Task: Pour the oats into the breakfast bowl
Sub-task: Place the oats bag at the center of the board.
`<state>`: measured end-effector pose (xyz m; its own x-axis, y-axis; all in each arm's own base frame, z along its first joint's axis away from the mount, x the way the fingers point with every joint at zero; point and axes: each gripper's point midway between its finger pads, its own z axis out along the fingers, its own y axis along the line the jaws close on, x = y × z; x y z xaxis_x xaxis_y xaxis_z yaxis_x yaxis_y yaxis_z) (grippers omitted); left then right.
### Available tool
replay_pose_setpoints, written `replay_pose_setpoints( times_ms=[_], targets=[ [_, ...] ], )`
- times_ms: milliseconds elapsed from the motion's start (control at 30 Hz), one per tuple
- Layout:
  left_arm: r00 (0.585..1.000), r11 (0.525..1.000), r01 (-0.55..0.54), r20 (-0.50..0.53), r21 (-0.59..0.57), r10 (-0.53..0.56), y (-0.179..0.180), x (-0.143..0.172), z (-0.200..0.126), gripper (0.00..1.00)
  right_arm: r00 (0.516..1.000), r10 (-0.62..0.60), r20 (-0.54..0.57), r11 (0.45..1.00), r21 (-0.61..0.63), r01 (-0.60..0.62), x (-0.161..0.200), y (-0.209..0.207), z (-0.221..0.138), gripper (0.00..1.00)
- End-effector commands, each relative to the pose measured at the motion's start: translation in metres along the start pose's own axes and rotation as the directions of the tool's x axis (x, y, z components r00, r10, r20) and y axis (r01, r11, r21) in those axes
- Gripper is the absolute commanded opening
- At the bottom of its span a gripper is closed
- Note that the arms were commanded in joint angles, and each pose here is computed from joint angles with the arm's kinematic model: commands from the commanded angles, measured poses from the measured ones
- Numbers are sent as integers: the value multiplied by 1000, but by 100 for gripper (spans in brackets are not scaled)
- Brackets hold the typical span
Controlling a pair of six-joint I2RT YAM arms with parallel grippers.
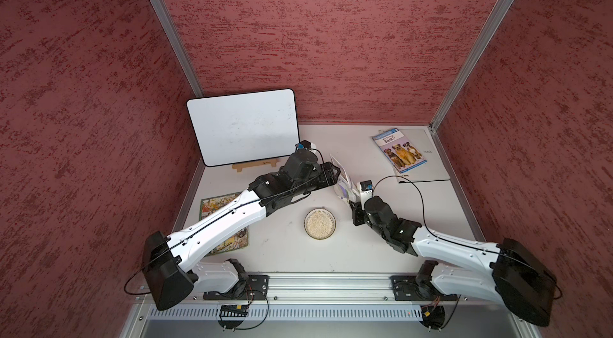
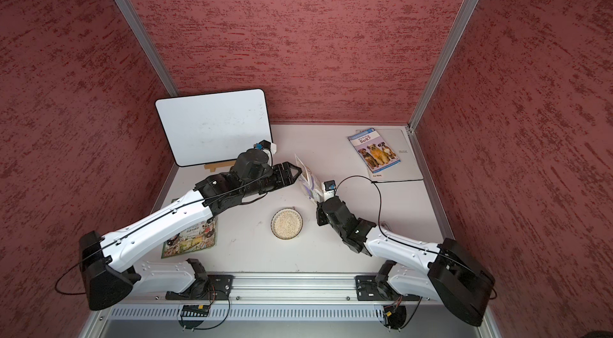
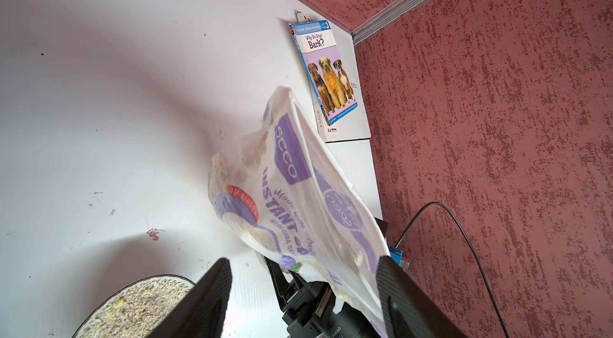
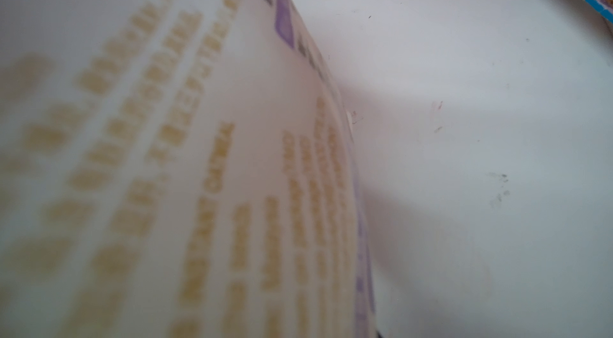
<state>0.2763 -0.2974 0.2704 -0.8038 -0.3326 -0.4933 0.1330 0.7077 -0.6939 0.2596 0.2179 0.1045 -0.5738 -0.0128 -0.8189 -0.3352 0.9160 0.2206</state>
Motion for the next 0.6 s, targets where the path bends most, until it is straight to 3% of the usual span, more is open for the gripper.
replay_pose_setpoints(
  times_ms=[0, 400, 567],
  targets=[
    [1000, 999, 10, 23, 31, -10, -10, -10, -2, 69, 989, 35, 141, 999, -29, -31, -37, 11, -5, 0],
    [1000, 1000, 14, -15, 6, -14, -7, -7, 18, 50, 990, 19, 141, 1000, -26, -16, -38, 13, -5, 0],
    [1000, 1000, 21, -24, -2, -21, -6, -6, 24, 34, 990, 16, 138, 1000, -9, -15, -35, 10, -4, 0]
  ],
)
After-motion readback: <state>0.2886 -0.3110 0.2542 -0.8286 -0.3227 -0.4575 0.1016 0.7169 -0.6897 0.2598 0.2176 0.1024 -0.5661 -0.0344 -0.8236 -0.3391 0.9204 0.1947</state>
